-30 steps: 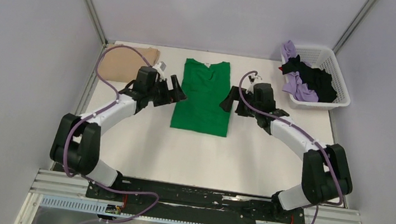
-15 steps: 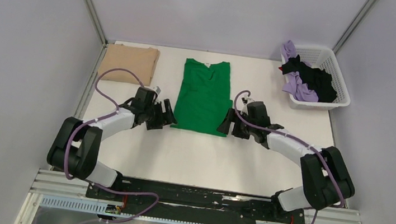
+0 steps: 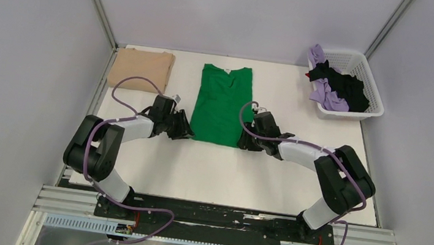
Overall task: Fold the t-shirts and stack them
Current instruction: Grab one side of the 2/3 rectangular tshirt with both arms, then fold the long partially folded tshirt into a neat square
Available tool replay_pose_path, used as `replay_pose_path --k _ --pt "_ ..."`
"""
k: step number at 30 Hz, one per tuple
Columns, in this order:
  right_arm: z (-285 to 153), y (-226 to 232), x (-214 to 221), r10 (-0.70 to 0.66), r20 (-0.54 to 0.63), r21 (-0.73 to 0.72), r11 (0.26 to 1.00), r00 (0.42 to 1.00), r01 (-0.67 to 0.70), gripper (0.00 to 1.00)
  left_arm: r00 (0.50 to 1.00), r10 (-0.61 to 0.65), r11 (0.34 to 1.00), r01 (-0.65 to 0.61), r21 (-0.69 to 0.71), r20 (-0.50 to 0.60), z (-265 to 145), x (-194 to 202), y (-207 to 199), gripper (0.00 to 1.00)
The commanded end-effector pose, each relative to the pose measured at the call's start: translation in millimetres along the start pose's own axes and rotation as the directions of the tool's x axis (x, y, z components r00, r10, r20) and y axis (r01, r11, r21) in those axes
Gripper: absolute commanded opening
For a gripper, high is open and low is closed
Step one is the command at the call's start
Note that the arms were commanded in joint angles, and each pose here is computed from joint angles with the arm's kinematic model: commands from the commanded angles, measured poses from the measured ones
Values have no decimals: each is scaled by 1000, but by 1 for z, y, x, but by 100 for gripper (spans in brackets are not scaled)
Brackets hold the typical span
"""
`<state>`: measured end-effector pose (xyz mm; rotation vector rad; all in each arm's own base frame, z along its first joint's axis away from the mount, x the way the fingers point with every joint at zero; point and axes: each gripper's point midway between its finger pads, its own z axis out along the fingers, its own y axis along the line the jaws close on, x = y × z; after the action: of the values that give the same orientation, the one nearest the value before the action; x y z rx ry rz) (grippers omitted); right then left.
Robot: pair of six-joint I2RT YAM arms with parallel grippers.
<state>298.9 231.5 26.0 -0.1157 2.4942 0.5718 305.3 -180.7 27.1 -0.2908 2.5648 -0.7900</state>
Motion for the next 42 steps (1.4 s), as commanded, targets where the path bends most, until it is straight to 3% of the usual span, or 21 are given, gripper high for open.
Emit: replay_pose_path --k 1,4,6,7,9,16,24,28,32,42 --pt "4 -13 2 -6 5 70 998 1000 6 36 999 2 999 -4 -47 -39 15 11 8 38" --pt "1 -16 3 -7 6 80 997 1000 6 27 999 -2 998 -1 -64 -50 23 12 11 30" --pt "-2 -16 4 -7 8 80 997 1000 6 23 998 -2 998 -1 -70 -56 26 12 12 19" --pt "-4 -16 4 -7 9 77 997 1000 6 21 998 -1 998 -3 -70 -57 27 11 11 6" --pt "-8 -13 5 -8 10 61 998 1000 7 17 998 3 997 -7 -70 -57 27 12 11 0" --pt "-42 -2 5 3 30 19 1000 1000 -4 1 995 46 999 -48 -23 -85 -6 38 1 0" --pt "-121 54 -6 -5 84 -251 968 996 26 0 995 94 986 -97 136 28 -89 58 -46 0" --pt "-153 83 -27 -30 151 -368 926 988 84 0 982 93 965 -130 228 166 -133 43 -73 0" --pt "-171 106 -51 -57 186 -452 881 981 137 0 956 63 967 -129 220 287 -157 22 -81 0" --pt "-154 113 -64 5 68 -605 795 998 37 0 899 -9 992 -47 118 437 -162 -23 -75 0"
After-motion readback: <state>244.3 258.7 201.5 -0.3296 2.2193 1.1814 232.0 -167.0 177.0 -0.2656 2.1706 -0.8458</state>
